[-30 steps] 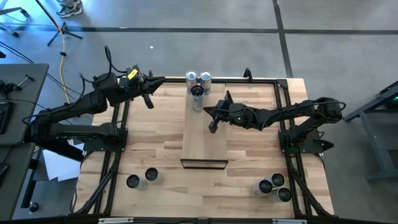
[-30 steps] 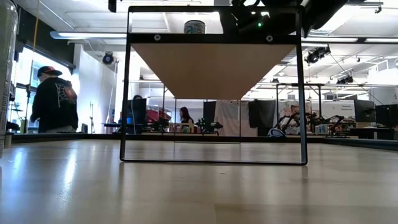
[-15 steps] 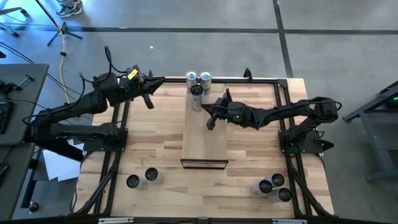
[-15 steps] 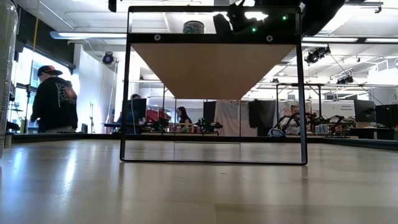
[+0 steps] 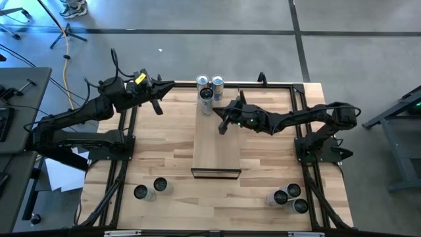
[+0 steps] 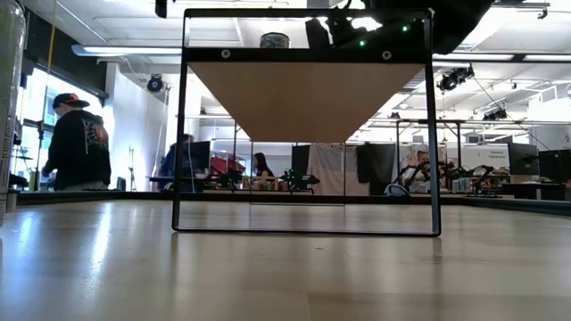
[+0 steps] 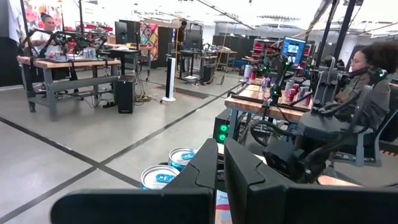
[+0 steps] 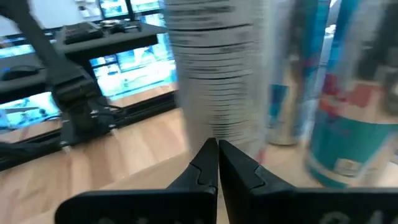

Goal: Place canned beverage on shelf
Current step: Put the top white pink soda can on the shelf

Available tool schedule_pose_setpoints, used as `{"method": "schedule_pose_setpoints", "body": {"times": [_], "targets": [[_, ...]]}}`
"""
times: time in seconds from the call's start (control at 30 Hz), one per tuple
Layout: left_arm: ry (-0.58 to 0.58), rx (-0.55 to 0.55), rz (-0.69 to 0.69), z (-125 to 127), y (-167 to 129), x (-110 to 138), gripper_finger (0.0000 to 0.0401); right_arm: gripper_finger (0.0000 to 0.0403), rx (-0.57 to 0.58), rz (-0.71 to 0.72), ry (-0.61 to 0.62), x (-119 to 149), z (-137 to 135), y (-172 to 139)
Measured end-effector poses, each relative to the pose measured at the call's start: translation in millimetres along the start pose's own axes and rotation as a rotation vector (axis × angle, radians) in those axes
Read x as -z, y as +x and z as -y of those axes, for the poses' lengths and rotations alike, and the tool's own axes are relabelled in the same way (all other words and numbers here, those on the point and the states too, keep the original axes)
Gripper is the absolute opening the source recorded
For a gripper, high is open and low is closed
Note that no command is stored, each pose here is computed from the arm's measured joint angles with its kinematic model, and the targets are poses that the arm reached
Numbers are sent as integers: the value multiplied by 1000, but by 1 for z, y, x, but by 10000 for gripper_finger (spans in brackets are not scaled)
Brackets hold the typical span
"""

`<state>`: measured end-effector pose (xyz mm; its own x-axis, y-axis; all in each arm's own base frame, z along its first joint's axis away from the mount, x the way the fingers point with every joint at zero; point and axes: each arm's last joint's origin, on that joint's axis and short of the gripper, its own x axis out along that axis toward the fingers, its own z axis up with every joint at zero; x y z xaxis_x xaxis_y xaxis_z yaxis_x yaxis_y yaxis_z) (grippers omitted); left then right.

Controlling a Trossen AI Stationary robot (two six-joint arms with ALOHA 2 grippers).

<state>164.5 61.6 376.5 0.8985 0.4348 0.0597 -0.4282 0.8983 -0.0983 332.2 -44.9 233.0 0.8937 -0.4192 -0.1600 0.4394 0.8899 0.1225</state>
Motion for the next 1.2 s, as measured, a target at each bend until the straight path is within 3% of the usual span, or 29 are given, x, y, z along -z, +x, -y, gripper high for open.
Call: {"method": "schedule_pose_setpoints", "body": {"times": [0.13, 0.37, 0.57, 0.7, 1.2], "targets": [[-3, -1, 0, 0, 0, 0, 3, 0, -37, -9, -10, 2, -9, -3], [-2, -8, 1, 0, 0, 0, 3, 0, 19, 14, 2, -7, -10, 2], [-1, -9, 1, 0, 0, 0, 3, 0, 6, -85, -128, -17, -24, 21], [-2, -9, 1, 0, 0, 0, 3, 0, 63, -130, -144, -15, -22, 29], [-9, -9, 1, 0, 0, 0, 3, 0, 77, -170, -189, -11, -20, 29]]}}
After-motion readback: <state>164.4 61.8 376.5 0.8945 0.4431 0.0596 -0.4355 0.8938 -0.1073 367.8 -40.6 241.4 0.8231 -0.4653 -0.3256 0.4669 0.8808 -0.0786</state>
